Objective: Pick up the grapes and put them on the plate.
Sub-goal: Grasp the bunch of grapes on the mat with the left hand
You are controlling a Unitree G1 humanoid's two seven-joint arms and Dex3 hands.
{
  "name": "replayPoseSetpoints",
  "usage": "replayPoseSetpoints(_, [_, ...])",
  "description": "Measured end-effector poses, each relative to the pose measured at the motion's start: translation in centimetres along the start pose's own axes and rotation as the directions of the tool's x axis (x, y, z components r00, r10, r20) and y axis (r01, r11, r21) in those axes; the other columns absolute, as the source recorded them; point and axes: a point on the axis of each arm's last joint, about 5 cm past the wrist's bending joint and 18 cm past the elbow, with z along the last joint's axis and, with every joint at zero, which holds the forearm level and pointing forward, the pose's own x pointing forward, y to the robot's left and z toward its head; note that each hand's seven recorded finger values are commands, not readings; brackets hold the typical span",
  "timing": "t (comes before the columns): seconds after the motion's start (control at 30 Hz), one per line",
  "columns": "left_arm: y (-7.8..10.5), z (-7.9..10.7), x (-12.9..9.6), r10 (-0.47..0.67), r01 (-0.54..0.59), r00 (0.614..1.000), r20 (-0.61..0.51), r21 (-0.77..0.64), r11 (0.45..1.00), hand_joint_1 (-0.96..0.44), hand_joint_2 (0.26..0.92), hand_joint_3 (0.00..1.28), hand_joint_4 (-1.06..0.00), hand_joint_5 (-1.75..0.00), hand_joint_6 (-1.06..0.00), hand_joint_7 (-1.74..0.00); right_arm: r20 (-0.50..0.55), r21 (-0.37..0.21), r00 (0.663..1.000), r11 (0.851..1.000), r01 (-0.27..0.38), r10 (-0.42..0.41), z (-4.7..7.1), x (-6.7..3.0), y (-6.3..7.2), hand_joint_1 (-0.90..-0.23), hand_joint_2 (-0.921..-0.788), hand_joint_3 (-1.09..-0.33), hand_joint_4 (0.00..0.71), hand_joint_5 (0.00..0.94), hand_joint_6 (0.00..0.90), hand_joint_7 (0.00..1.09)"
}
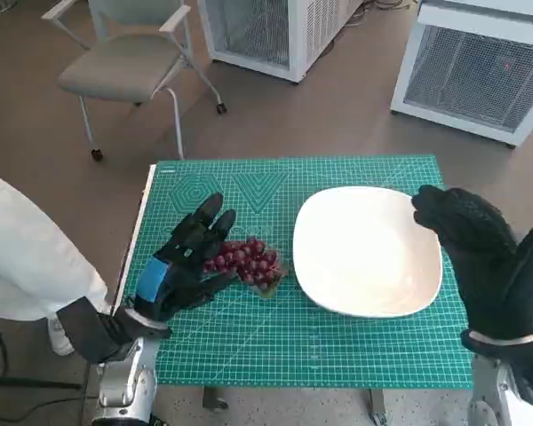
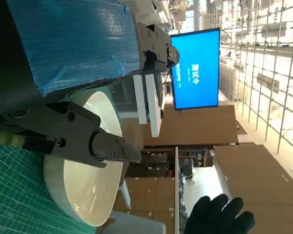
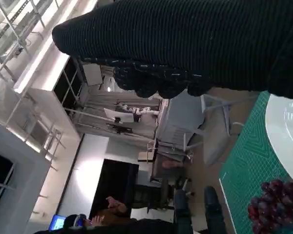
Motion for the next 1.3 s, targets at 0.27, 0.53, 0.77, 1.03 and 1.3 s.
replayPoseSetpoints(0.27, [0.04, 0.01, 0.00, -0.002, 0.002, 1.000, -0.001, 0.002, 1.000, -0.14, 0.921, 0.06, -0.20, 0.00, -0.25, -0.01, 0.003, -0.001, 1.000, 1.000, 0.000, 0.000, 0.01, 0.00, 0.01, -0.433, -0.921, -0.632, 0.416, 0.652, 0.170, 0.96])
replayPoseSetpoints(0.53, [0.07, -0.09, -0.05, -0.003, 0.003, 1.000, -0.008, -0.001, 1.000, -0.15, 0.921, 0.05, -0.21, 0.00, -0.26, -0.01, 0.006, -0.004, 1.000, 1.000, 0.000, 0.000, 0.03, 0.00, 0.01, -0.433, -0.921, -0.632, 0.416, 0.654, 0.169, 0.96])
replayPoseSetpoints(0.77, [0.07, -0.12, -0.05, -0.004, 0.004, 1.000, -0.014, -0.005, 1.000, -0.13, 0.921, 0.05, -0.21, 0.00, -0.27, -0.01, 0.006, -0.004, 1.000, 1.000, 0.002, -0.002, 0.02, 0.00, 0.03, -0.432, -0.921, -0.632, 0.415, 0.654, 0.169, 0.96])
replayPoseSetpoints(1.03, [0.04, -0.16, -0.02, -0.007, 0.006, 1.000, -0.023, -0.010, 1.000, -0.14, 0.921, 0.05, -0.21, 0.00, -0.27, -0.01, 0.006, -0.004, 1.000, 1.000, 0.004, -0.004, 0.02, 0.00, 0.06, -0.432, -0.921, -0.633, 0.415, 0.655, 0.170, 0.96])
replayPoseSetpoints(1.3, [0.09, 0.33, 0.24, 0.003, 0.008, 0.998, -0.060, 0.193, 0.981, -0.22, 0.909, 0.03, -0.18, 0.00, -0.25, 0.00, 0.007, -0.002, 1.000, 1.000, 0.005, -0.005, 0.00, -0.01, 0.09, -0.432, -0.921, -0.633, 0.414, 0.656, 0.170, 0.96])
